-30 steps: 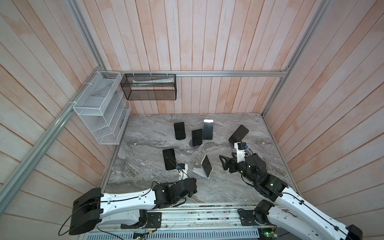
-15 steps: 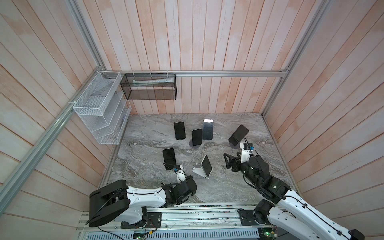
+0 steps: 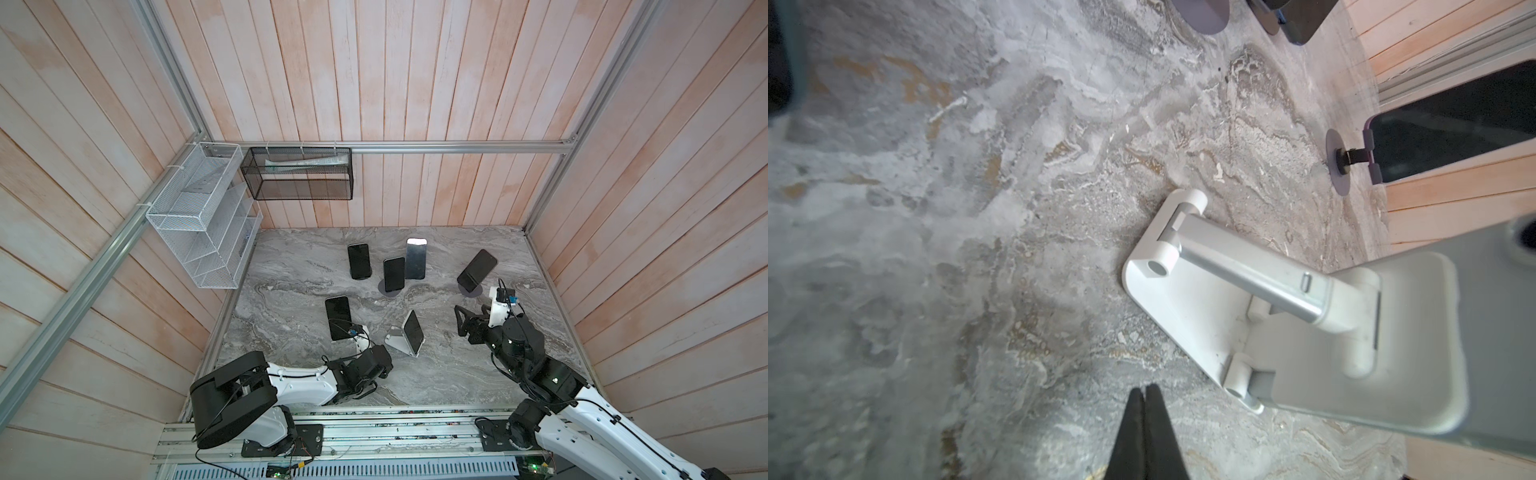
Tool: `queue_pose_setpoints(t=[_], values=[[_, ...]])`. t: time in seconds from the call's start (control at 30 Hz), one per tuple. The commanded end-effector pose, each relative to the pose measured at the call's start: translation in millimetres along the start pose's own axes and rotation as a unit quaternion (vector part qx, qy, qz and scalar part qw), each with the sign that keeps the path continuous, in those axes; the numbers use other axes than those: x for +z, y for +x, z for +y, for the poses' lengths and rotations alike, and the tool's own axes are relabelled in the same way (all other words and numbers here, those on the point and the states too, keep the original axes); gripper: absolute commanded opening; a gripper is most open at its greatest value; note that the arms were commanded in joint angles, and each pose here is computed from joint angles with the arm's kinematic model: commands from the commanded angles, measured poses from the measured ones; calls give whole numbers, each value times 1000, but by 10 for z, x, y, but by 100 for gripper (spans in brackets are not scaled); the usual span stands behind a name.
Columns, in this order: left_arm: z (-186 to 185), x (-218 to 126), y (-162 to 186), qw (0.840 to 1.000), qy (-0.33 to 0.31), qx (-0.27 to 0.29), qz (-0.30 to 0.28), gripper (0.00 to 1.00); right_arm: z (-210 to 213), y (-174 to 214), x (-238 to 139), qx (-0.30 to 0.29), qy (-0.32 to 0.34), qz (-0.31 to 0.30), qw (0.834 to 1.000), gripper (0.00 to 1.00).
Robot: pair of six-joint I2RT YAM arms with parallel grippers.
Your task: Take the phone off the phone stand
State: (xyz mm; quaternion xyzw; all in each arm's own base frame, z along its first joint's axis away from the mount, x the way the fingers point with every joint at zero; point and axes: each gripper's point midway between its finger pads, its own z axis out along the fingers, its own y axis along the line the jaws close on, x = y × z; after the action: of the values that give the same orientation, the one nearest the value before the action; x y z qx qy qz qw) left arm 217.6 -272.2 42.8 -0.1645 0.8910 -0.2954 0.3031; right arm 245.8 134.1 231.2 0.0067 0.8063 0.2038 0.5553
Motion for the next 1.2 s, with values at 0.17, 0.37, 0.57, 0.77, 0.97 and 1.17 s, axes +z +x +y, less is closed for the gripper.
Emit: queue_pose_setpoints(t=[0.17,0.37,0.57,0.77,0.97,1.17], values=[[26,101,-56,999,-39,-11,-8,0,-120,69,-25,7,22,1,1000,86],[71,143,-76,999,-40,-18,-15,0,-149,6,-47,12,27,-14,999,87],[49,197,-49,999,-40,-19,-11,0,-191,-5,-44,18,33,-14,999,87],[45,230,-59,999,-42,-17,-16,0,-206,23,-26,21,32,-7,999,87],[49,237,-141,997,-61,-22,-37,0,-196,49,-19,28,30,2,999,87],[28,273,-196,997,-55,-23,-52,0,-177,50,-30,34,25,5,999,87]])
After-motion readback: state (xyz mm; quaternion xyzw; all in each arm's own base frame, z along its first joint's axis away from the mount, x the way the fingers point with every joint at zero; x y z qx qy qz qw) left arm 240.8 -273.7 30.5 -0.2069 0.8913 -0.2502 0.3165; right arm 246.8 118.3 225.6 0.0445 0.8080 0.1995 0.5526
